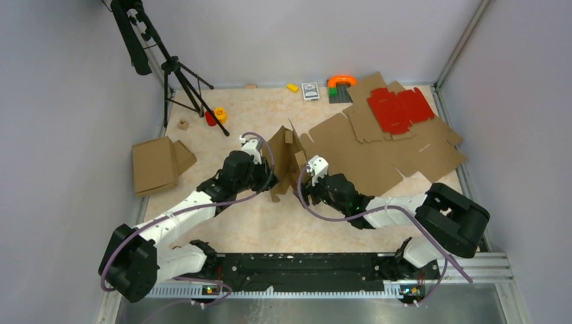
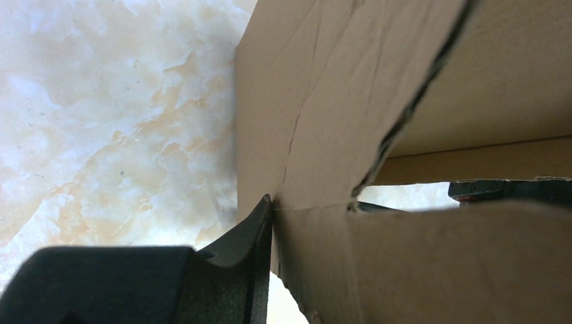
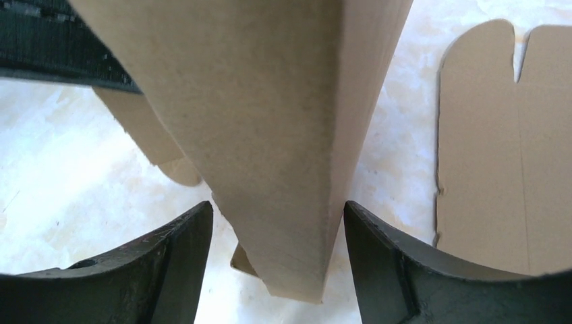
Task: Fold the paper box
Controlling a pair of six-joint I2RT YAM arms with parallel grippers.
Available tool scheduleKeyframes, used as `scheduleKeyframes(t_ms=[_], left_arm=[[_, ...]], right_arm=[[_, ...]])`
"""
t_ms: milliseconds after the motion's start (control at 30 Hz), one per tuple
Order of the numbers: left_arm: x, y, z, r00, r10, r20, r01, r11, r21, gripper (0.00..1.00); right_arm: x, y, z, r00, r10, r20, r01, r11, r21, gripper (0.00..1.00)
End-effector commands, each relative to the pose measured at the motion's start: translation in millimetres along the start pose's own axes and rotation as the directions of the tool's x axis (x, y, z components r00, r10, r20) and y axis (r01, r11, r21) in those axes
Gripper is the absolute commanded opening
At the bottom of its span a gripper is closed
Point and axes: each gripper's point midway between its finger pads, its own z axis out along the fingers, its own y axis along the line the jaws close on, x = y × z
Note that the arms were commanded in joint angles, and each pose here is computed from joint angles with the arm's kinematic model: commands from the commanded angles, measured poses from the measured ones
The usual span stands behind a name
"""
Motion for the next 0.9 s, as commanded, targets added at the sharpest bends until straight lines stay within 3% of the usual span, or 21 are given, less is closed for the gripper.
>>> scheduleKeyframes(t_ms=[0, 133, 433, 700, 867], left_arm=[[-11.3, -18.6, -4.5, 1.000, 0.006, 0.023, -0.007, 0.998, 0.059, 0.24], [-10.0, -22.6, -3.3, 1.000, 0.011, -0.006, -0.011, 0.997, 0.074, 0.24], [-6.2, -23.5, -1.0, 0.999, -0.010, -0.032, 0.012, 0.997, 0.075, 0.22], [-4.6, -22.8, -2.3, 0.999, -0.018, -0.045, 0.021, 0.998, 0.067, 0.22], [-1.7, -20.0, -0.7, 0.997, -0.028, -0.070, 0.031, 0.998, 0.047, 0.22]], right_arm=[[6.1, 16.7, -14.0, 0.999, 0.034, 0.017, -0.033, 0.997, -0.076, 0.68], [-5.5, 36.1, -18.6, 0.996, 0.049, 0.078, -0.033, 0.981, -0.189, 0.70], [-17.8, 23.6, -25.9, 0.983, 0.073, 0.168, -0.051, 0.990, -0.133, 0.59], [-5.3, 20.1, -14.6, 0.994, 0.023, 0.105, -0.012, 0.995, -0.104, 0.54], [10.4, 24.6, -13.3, 0.998, -0.045, 0.052, 0.049, 0.995, -0.086, 0.68]])
